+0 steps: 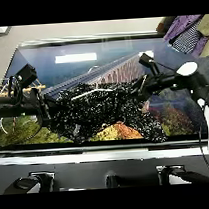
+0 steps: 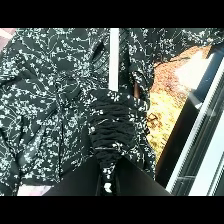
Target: Fold the clothes and pants, and hang the long-sleeved shirts on hangers.
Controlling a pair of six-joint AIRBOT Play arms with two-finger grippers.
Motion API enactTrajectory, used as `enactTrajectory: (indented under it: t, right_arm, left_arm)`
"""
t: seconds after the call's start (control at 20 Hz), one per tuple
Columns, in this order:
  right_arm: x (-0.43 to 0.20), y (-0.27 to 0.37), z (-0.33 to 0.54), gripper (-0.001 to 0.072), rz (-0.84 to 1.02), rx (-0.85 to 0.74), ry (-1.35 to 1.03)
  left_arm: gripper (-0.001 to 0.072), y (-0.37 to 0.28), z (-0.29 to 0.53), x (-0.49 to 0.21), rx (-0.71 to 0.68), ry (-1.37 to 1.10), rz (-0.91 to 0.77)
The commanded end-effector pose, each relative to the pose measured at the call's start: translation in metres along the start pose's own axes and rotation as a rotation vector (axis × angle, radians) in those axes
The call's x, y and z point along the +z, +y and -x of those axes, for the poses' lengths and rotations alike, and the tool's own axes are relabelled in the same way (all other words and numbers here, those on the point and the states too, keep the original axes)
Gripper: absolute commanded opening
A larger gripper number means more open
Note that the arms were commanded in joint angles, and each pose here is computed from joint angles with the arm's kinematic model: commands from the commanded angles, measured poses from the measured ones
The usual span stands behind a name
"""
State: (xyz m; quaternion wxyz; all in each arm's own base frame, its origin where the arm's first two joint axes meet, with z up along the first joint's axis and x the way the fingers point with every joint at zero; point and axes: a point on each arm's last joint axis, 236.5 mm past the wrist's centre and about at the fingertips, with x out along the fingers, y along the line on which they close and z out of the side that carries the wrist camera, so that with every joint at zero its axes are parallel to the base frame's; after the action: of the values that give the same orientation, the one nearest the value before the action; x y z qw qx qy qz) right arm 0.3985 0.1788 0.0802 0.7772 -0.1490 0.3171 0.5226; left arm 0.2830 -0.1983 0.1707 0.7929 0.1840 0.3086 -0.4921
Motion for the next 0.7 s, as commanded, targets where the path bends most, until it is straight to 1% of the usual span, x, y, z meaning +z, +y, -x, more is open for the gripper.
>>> enactTrajectory:
  t: [0.0,0.2,0.25,0.3,0.4,0.45,0.5,0.55,0.6,0.65]
  right_arm:
    - [0.012,-0.005,-0.020,0.0561,0.039,-0.029,-0.029]
    - [0.012,0.021,-0.038,0.0550,0.066,0.058,-0.004]
    - [0.013,0.028,-0.041,0.0518,0.074,0.079,0.001]
    - [0.013,0.032,-0.042,0.0456,0.076,0.091,0.002]
    - [0.009,0.037,-0.039,0.0263,0.082,0.114,0.019]
    - [0.005,0.037,-0.034,0.0088,0.094,0.110,0.036]
    - [0.006,0.040,-0.029,0.0038,0.114,0.107,0.048]
    - [0.005,0.039,-0.022,0.0038,0.142,0.083,0.064]
    - [0.007,0.038,-0.014,0.0038,0.173,0.049,0.078]
    - [0.009,0.036,-0.004,0.0037,0.207,0.011,0.093]
  left_arm:
    - [0.0026,0.000,0.000,0.000,-0.001,-0.001,-0.001]
    - [0.0027,0.000,-0.001,0.000,-0.004,0.002,0.007]
    - [0.0027,0.000,-0.002,0.000,-0.008,0.001,0.009]
    - [0.0027,0.000,-0.003,0.001,-0.013,-0.003,0.013]
    - [0.0028,-0.002,-0.004,0.003,-0.025,-0.011,0.020]
    - [0.0032,-0.002,-0.005,0.003,-0.025,-0.011,0.020]
    - [0.0040,-0.002,-0.005,0.002,-0.026,-0.010,0.021]
    - [0.0108,-0.002,-0.005,0.003,-0.025,-0.011,0.022]
    - [0.0224,0.000,-0.005,0.003,-0.020,-0.015,0.039]
    - [0.0364,0.005,-0.005,0.006,-0.001,-0.028,0.100]
